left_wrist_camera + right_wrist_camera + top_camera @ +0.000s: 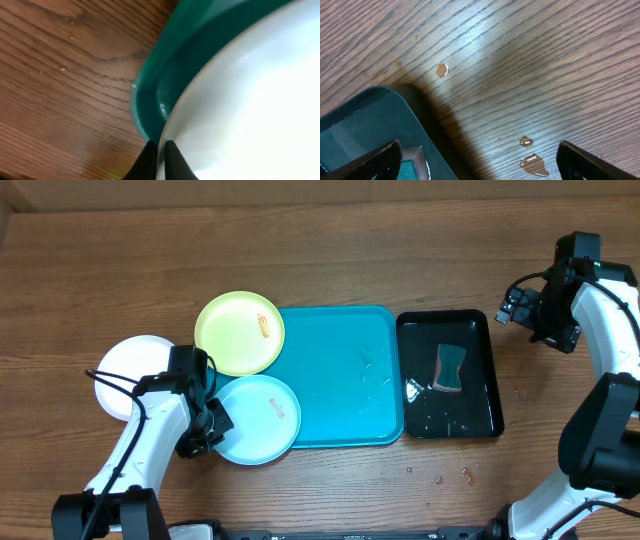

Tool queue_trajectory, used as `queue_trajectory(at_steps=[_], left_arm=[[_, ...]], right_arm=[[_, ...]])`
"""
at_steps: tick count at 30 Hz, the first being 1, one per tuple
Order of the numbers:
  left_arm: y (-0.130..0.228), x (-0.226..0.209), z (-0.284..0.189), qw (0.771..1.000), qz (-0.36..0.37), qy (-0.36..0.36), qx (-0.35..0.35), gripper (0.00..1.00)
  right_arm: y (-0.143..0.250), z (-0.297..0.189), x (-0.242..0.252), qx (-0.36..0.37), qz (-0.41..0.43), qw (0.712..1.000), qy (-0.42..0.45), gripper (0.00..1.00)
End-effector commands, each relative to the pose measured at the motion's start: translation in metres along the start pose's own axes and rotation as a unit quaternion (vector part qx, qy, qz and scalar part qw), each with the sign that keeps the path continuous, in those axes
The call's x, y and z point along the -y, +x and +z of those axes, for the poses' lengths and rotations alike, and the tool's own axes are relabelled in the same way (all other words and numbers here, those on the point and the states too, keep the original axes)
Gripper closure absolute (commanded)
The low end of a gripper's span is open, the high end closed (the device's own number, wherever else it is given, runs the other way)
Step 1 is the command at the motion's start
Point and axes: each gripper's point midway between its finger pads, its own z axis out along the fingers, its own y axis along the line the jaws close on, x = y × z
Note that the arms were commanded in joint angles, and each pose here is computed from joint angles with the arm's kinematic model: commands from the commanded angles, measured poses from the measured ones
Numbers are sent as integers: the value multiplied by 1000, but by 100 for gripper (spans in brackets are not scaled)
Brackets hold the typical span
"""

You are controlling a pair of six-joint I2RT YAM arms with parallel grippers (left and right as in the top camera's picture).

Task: Clean dirty plates on tray and stack at the side
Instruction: 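Move left gripper to light-blue plate rim and grip it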

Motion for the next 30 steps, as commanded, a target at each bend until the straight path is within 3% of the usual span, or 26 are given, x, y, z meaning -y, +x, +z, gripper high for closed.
queue_trajectory(at_steps=[1, 19, 30], left_arm=[[8, 6, 1, 999, 16, 23, -20, 96], [40, 56, -12, 978, 93, 166, -90, 96], [42, 103, -39, 964, 157, 204, -62, 96]], right_arm=[[-8, -10, 0, 18, 6, 1000, -5, 0], [-8, -10, -1, 17, 6, 1000, -5, 0], [-8, -10, 0, 18, 6, 1000, -5, 0]])
